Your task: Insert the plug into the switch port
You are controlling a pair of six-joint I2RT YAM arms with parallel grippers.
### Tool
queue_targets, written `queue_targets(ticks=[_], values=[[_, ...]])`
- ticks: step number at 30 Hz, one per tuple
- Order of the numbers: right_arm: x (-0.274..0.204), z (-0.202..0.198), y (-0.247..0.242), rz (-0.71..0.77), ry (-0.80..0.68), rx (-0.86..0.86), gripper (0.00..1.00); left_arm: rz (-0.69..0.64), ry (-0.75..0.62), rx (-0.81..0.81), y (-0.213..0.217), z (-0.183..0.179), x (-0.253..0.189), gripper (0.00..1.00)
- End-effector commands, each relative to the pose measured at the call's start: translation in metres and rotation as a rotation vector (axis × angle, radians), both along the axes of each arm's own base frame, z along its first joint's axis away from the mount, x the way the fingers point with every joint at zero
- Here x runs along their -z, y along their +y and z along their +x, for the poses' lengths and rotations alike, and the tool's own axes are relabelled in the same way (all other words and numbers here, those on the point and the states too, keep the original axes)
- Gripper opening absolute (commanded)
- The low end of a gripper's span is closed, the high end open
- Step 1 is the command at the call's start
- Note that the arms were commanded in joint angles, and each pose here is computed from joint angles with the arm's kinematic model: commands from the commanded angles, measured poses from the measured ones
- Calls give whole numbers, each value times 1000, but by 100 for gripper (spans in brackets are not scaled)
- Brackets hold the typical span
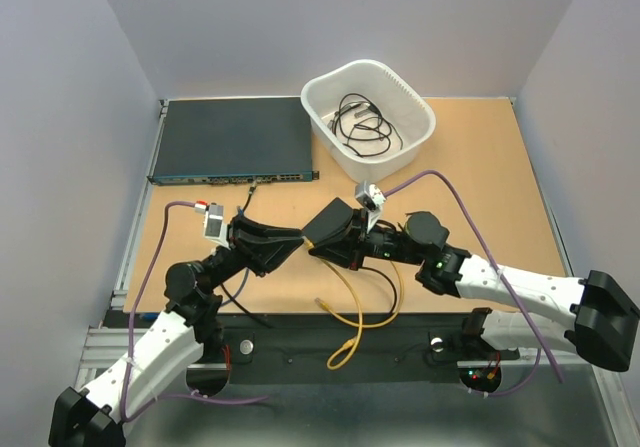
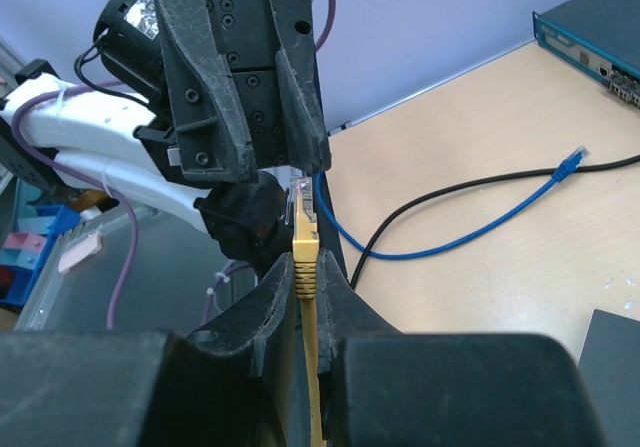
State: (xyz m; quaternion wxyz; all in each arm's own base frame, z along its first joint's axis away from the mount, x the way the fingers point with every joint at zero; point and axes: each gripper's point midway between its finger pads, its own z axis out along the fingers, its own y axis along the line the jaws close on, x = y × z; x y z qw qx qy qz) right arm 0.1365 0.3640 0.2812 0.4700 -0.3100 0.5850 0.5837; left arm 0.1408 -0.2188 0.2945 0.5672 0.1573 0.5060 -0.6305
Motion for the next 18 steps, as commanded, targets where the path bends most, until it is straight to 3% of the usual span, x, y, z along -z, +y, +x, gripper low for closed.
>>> queue_targets(ticks=[1,18], values=[[-19,5,2,59,-34,7,1,-8,-54,35,-3,-9,-5,38],[-25,1,0,75,-39,-6,0,23,-3,12,-11,2,9,33]])
